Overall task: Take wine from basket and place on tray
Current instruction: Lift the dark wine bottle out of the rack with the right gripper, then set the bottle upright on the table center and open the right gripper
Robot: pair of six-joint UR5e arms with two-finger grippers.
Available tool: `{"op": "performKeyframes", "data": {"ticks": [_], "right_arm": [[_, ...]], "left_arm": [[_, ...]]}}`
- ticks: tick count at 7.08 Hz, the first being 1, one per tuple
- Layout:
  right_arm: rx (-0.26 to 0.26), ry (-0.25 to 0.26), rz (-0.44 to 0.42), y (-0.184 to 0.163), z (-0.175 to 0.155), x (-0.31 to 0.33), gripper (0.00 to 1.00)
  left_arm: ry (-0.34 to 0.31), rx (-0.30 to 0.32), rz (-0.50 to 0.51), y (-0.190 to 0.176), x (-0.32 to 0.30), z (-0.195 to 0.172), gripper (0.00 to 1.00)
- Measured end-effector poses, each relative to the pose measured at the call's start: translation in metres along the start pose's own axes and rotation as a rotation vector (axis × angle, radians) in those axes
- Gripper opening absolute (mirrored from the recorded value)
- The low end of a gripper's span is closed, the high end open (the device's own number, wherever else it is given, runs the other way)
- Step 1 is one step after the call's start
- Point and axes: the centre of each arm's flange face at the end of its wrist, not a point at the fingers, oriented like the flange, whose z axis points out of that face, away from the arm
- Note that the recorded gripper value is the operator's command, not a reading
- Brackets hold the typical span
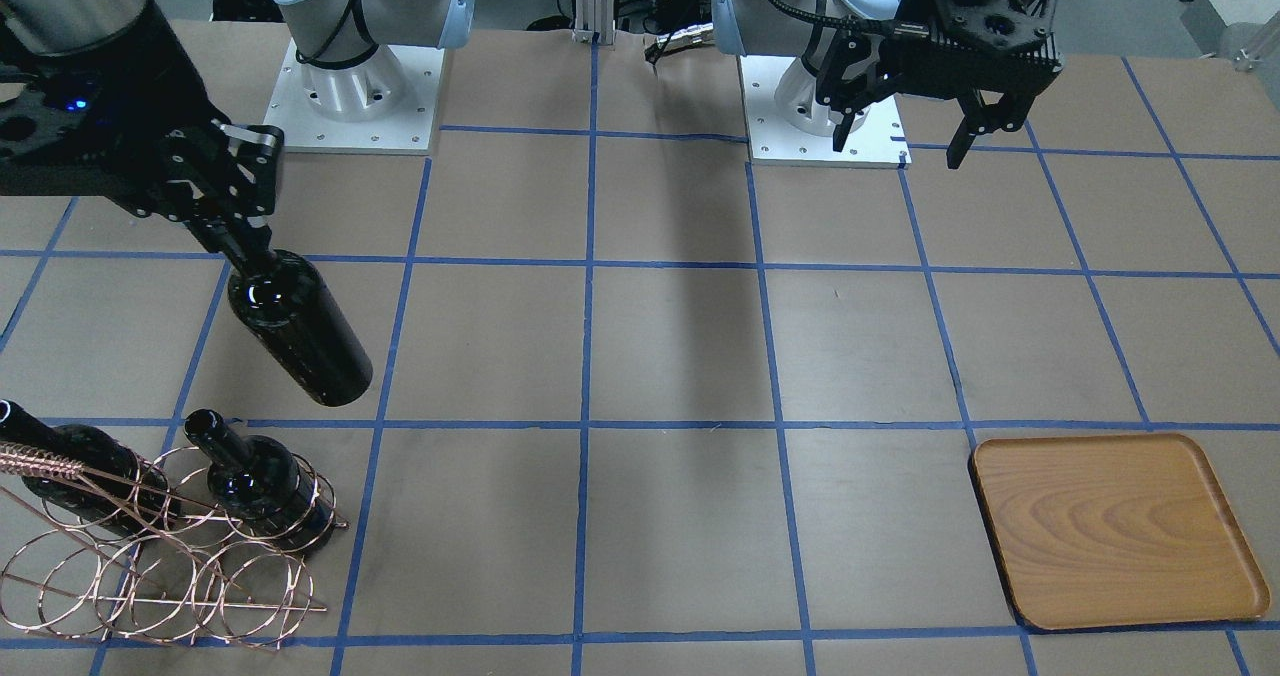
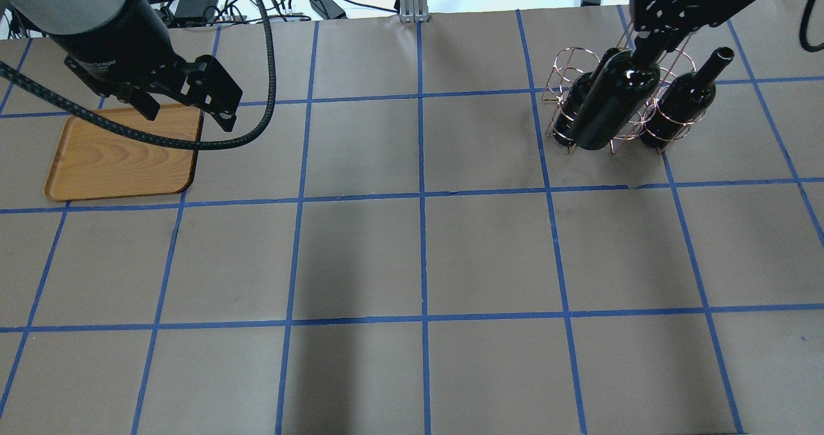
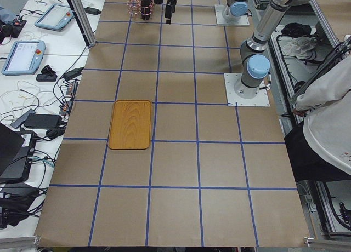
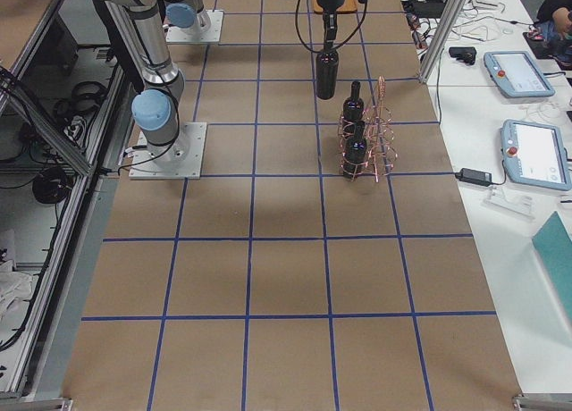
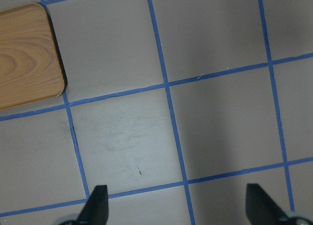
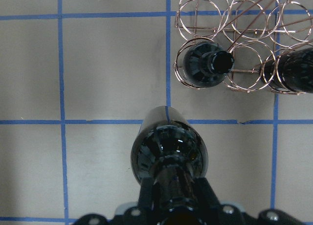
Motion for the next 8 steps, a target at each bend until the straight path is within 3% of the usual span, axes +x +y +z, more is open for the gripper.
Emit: {"op": "performKeyframes", "data": {"ticks": [5, 8], "right_arm": [[-0.016, -0.019, 0.095, 0.048, 0.070, -0.214, 0.00], [-0.026, -0.031, 0.098, 0.099, 0.111, -0.278, 0.00]], "left_arm": [[0.002, -0.002, -0.057, -0.001, -0.057, 0.003, 1.00], [0.002, 0.003, -0.068, -0.001, -0.064, 0.001, 1.00]]}}
